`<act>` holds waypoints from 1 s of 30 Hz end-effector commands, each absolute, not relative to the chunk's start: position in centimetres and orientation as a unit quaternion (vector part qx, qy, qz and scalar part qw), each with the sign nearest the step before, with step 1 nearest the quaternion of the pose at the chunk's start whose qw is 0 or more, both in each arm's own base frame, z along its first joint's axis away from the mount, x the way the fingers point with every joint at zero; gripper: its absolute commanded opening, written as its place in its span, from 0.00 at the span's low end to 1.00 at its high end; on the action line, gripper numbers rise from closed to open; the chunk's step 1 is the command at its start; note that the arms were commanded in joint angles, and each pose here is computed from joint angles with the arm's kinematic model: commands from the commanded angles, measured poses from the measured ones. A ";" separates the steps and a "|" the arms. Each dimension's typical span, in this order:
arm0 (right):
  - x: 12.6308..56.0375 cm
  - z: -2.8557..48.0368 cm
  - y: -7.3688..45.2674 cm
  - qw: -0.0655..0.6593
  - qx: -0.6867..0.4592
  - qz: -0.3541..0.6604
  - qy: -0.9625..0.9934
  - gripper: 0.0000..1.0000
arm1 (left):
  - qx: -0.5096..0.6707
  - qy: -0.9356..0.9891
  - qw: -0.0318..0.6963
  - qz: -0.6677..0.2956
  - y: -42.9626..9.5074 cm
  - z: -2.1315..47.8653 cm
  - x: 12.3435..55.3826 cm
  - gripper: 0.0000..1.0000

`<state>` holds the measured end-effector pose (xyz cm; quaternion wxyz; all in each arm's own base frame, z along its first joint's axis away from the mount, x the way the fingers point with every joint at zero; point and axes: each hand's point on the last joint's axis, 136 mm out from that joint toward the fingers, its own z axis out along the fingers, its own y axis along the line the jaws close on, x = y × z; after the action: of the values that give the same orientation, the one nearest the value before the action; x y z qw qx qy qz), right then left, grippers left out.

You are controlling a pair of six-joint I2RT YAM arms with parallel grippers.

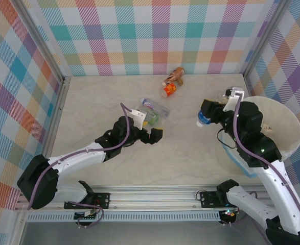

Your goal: Put the plastic bottles in the bin

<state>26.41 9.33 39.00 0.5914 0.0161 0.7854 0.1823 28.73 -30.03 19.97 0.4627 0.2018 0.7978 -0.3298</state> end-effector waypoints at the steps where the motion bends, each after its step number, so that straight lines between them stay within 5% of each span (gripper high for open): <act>1: 25.3 43.7 7.9 0.641 0.015 0.181 0.745 0.50 | 0.193 0.796 0.474 -0.324 -29.7 20.3 29.0 1.00; 13: 23.2 46.4 -2.2 0.679 0.108 -0.079 0.722 0.49 | 0.180 0.801 0.481 -0.306 -28.7 19.9 29.2 1.00; 20: 24.1 41.7 -3.3 0.606 0.130 -0.094 0.779 0.49 | 0.145 0.812 0.491 -0.280 -27.4 19.5 30.1 1.00; 30: 26.6 34.2 -7.3 0.516 0.247 0.019 0.820 0.52 | 0.099 0.824 0.493 -0.260 -25.1 18.9 30.6 1.00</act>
<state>25.95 -8.49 35.67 0.5317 0.2363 0.8105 -0.0679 30.36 -26.58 19.05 0.4872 0.1273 0.8201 -0.2719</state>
